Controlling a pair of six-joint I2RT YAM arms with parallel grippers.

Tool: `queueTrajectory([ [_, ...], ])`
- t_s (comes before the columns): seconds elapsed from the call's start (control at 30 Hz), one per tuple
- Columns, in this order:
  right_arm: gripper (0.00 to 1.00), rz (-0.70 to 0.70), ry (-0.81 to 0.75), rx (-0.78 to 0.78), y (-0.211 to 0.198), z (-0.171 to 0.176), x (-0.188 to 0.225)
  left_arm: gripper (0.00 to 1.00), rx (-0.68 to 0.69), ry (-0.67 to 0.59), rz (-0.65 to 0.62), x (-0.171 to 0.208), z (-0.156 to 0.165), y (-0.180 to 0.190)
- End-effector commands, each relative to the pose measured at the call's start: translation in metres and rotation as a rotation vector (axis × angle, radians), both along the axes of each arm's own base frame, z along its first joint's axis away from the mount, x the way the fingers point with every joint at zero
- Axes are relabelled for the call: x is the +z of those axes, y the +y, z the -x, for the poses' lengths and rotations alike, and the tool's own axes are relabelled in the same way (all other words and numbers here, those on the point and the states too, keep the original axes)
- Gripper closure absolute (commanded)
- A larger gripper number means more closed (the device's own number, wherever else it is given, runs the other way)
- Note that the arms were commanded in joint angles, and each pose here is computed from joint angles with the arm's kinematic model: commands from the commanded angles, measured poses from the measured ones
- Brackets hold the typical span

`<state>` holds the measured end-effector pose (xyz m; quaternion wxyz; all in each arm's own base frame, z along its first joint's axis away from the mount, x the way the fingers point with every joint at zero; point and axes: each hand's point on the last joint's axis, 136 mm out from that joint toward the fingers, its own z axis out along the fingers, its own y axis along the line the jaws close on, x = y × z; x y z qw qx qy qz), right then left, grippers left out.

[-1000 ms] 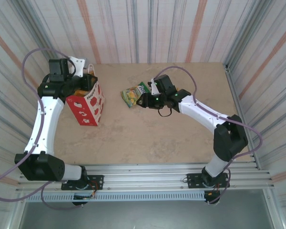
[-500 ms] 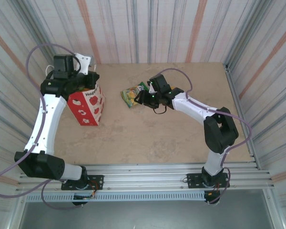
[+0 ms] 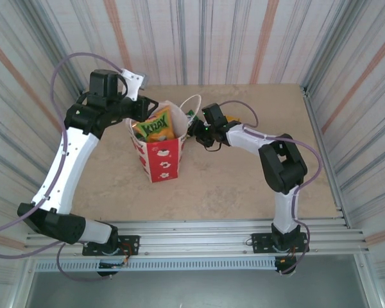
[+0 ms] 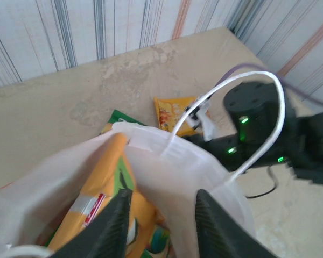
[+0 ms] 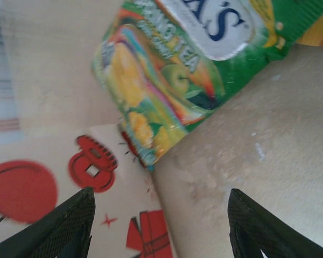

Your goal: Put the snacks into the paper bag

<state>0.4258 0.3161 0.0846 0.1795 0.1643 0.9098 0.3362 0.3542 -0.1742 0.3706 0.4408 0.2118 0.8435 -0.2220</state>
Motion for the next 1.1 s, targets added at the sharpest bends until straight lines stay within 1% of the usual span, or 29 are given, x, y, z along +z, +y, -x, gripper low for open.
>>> queueTrajectory([
  [0.0, 0.34, 0.014, -0.020, -0.089, -0.003, -0.021, -0.006, 0.58, 0.001, -0.034, 0.038, 0.021, 0.004, -0.003],
  [0.17, 0.33, 0.044, -0.036, -0.176, -0.012, -0.036, -0.019, 0.55, 0.022, -0.048, 0.068, 0.036, 0.017, 0.003],
  [0.3, 0.34, 0.014, -0.043, -0.220, -0.013, -0.050, -0.028, 0.54, 0.034, -0.034, 0.095, 0.041, 0.030, 0.006],
  [0.47, 0.37, -0.003, -0.055, -0.260, -0.013, -0.067, -0.036, 0.54, 0.045, -0.009, 0.124, 0.038, 0.048, 0.011],
  [0.6, 0.41, 0.010, -0.068, -0.285, -0.017, -0.076, -0.043, 0.54, 0.073, -0.008, 0.119, 0.035, 0.059, 0.019],
  [0.67, 0.42, -0.015, -0.055, -0.317, -0.017, -0.080, -0.044, 0.54, 0.081, -0.006, 0.116, 0.035, 0.063, 0.021],
  [0.8, 0.51, -0.021, -0.060, -0.326, -0.017, -0.087, -0.050, 0.54, 0.094, 0.007, 0.109, 0.032, 0.070, 0.026],
  [1.0, 0.75, -0.012, -0.089, -0.320, -0.017, -0.095, -0.051, 0.54, 0.126, 0.038, 0.093, 0.022, 0.079, 0.033],
  [1.07, 0.83, 0.016, -0.121, -0.299, -0.019, -0.097, -0.047, 0.54, 0.136, 0.048, 0.087, 0.018, 0.082, 0.036],
])
